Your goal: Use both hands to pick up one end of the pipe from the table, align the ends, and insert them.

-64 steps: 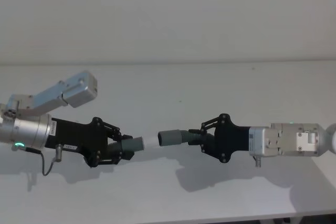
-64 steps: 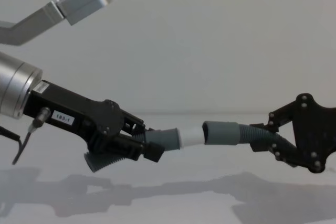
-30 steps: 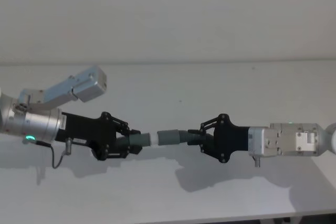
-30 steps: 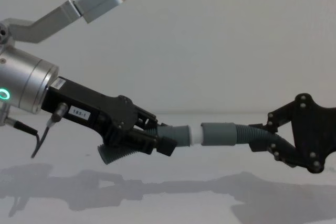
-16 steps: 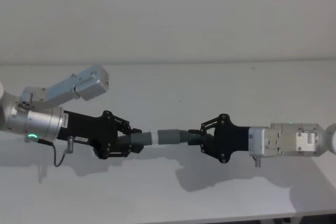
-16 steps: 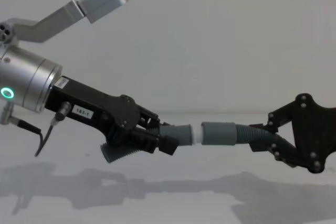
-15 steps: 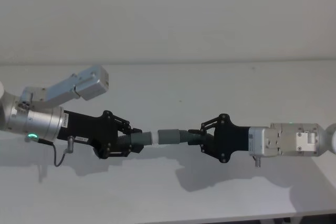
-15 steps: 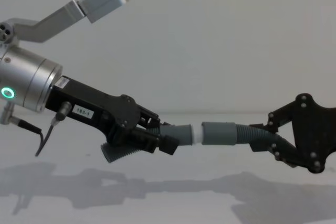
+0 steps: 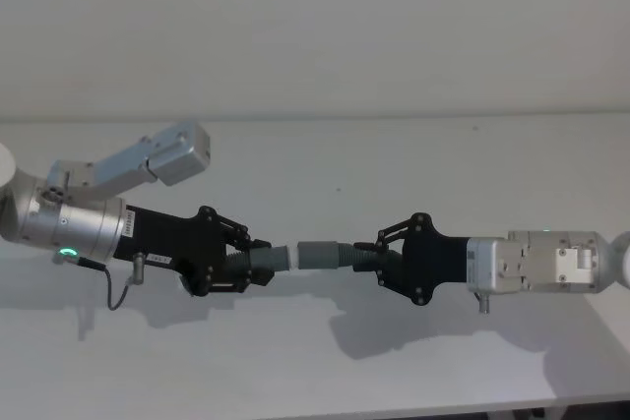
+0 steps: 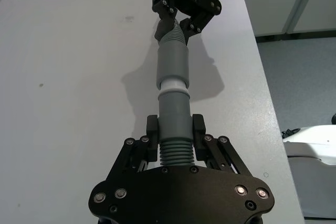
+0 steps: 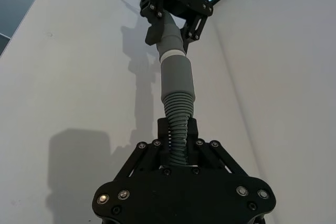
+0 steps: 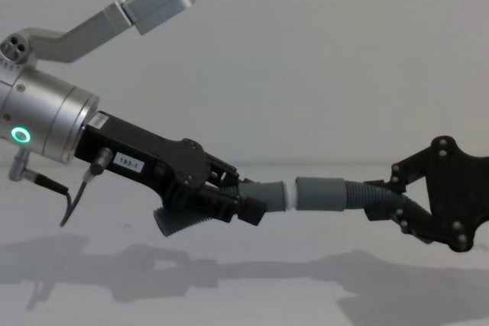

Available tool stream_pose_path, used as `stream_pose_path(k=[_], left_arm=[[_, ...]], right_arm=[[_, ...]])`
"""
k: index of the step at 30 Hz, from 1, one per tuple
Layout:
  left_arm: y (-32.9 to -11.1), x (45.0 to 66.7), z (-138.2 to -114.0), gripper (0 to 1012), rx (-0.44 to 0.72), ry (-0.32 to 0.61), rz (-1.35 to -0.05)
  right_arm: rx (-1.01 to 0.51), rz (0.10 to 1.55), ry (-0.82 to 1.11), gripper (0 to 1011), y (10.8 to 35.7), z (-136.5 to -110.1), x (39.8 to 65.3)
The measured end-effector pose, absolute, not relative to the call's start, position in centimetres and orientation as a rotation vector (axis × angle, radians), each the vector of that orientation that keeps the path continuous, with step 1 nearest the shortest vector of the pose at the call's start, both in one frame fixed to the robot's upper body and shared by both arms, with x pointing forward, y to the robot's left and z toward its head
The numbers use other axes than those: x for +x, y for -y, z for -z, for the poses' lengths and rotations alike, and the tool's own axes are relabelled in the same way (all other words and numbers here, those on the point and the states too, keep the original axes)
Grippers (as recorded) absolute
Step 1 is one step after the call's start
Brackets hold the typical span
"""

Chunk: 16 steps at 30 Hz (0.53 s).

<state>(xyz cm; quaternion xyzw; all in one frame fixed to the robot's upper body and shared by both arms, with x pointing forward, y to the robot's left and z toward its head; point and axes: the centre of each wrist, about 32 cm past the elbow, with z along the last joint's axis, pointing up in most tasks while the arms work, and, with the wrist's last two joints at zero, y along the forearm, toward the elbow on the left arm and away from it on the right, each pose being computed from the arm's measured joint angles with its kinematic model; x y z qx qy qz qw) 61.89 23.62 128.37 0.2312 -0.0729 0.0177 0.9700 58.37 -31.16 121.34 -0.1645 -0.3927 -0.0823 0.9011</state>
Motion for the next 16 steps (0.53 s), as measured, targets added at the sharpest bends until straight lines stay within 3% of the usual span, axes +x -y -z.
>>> stream_pose_path(k=[16], left_arm=[[-22.89,62.28,-128.26,346,0.465,0.143,-0.018]], right_arm=[[-0.341,0.171,0.812,157,31.21,-121.34,58.36]])
